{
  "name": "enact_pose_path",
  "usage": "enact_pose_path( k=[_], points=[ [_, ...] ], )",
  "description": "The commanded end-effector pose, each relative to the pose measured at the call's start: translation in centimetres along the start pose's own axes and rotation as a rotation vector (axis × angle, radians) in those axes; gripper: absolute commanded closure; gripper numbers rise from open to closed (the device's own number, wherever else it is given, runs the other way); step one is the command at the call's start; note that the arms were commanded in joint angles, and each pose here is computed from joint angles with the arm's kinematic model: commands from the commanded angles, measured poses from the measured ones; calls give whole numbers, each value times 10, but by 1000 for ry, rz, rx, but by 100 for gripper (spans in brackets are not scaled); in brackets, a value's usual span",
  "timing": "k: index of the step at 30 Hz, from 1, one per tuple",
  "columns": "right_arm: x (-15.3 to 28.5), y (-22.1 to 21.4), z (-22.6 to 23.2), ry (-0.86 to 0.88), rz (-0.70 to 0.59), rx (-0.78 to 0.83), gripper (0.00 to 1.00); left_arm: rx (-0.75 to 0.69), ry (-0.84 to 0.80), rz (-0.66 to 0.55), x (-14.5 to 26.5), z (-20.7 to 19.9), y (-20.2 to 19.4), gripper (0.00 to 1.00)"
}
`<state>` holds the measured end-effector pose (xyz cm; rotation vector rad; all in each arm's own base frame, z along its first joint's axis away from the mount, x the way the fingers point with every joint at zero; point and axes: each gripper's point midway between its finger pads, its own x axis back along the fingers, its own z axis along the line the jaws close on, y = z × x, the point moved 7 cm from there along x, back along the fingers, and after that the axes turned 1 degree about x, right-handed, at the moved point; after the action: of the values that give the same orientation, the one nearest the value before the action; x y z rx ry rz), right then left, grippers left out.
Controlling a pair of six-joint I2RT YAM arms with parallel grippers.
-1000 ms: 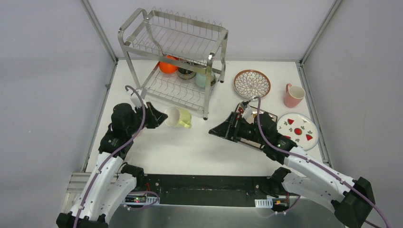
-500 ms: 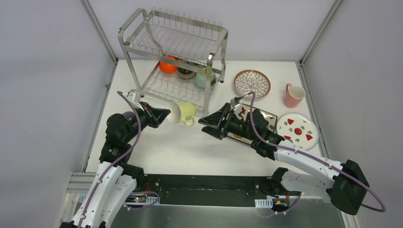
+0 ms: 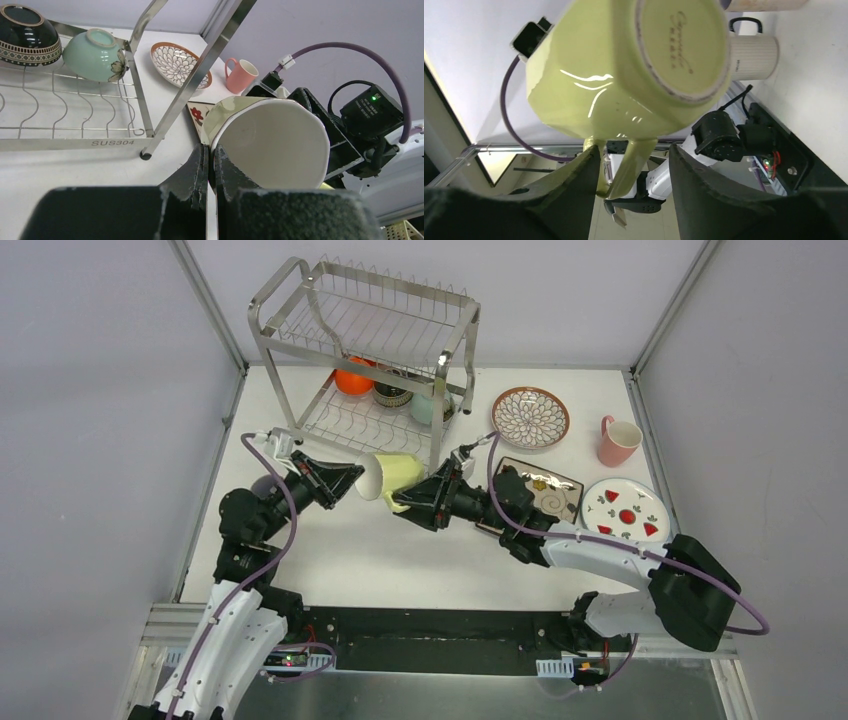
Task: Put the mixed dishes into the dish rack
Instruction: Turn the cup upside down in the dish rack.
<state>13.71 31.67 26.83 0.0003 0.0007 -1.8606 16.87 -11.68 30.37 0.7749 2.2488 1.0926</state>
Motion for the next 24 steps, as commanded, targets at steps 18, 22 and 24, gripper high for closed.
enact_pose_path(
  k=[18,22,24],
  points=[
    [9,-19,70,310,48,109,42,-65,-227,-191,3,-32,23,100],
    [8,-21,79,361,58,134,43,-49,-238,-194,0,-31,24,100],
    [8,-21,82,381,57,151,46,-47,-243,-193,-1,-31,24,100]
  ],
)
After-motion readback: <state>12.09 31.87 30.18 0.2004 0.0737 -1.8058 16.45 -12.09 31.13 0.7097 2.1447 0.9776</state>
